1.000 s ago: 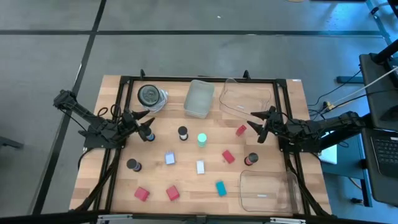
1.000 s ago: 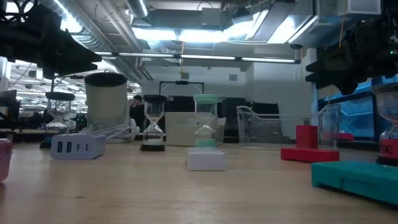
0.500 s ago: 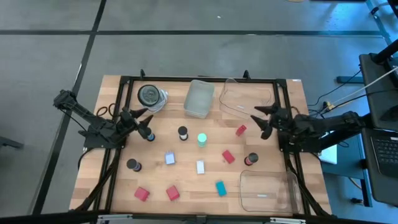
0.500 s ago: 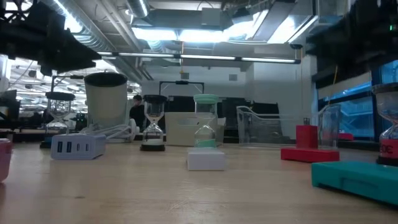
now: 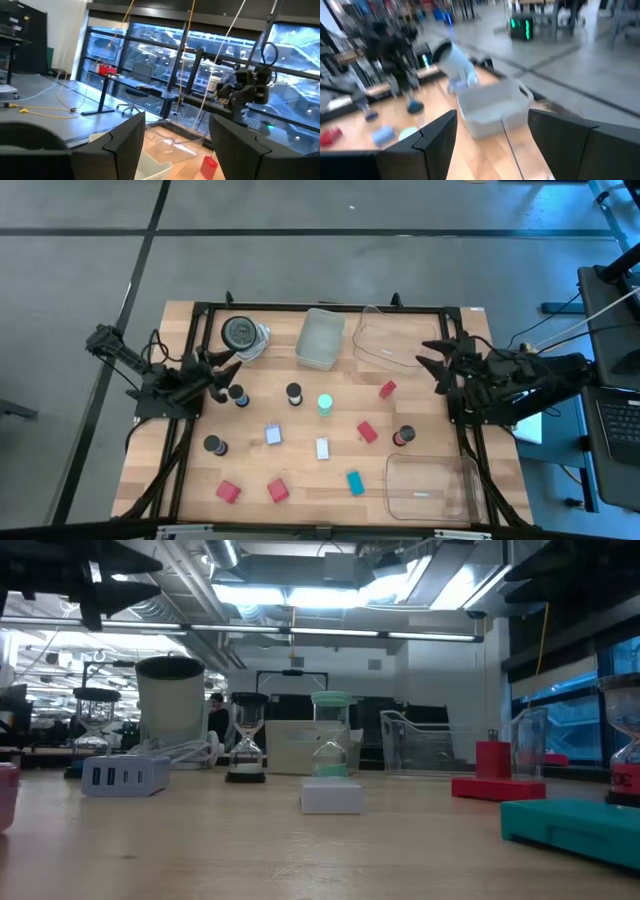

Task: Pick & Place Office items
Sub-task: Put the top right red charger adapter into the top transparent bin

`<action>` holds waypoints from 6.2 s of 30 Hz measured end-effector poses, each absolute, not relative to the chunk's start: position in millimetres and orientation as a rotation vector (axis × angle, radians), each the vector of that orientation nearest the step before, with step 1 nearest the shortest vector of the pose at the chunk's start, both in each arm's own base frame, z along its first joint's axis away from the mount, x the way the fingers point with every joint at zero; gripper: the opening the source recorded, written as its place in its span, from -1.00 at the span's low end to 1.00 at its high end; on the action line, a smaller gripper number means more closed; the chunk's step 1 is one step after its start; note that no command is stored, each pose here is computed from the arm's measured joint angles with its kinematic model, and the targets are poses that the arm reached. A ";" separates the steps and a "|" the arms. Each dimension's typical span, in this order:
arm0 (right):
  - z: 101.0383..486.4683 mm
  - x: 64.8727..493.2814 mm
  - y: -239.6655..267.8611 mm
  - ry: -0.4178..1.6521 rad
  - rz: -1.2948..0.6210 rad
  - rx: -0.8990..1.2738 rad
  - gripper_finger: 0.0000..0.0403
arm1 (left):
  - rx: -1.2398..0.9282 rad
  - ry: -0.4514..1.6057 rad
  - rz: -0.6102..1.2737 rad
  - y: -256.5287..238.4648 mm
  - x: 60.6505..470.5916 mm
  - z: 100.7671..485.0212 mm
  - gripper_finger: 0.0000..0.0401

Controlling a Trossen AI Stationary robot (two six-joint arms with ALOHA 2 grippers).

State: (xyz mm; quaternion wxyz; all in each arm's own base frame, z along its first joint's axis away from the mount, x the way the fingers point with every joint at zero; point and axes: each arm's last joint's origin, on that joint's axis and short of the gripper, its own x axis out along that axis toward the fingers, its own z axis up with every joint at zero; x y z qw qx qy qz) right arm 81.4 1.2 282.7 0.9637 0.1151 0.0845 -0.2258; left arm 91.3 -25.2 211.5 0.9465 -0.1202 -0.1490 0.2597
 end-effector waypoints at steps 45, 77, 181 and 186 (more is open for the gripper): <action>203.3 230.2 2.4 1.274 0.132 -0.326 0.24 | -0.256 -0.312 0.520 -25.3 91.1 218.4 0.08; 167.5 243.0 -8.8 1.460 0.204 -0.549 -0.10 | -0.243 -0.262 0.621 -23.7 91.1 214.1 0.08; 185.9 244.9 -167.3 1.311 -0.708 0.470 -0.29 | -0.135 -0.216 0.635 -24.0 91.6 212.5 0.08; 185.9 245.0 -167.3 1.311 -0.708 0.470 -0.28 | -0.136 -0.216 0.634 -24.0 91.6 212.5 0.08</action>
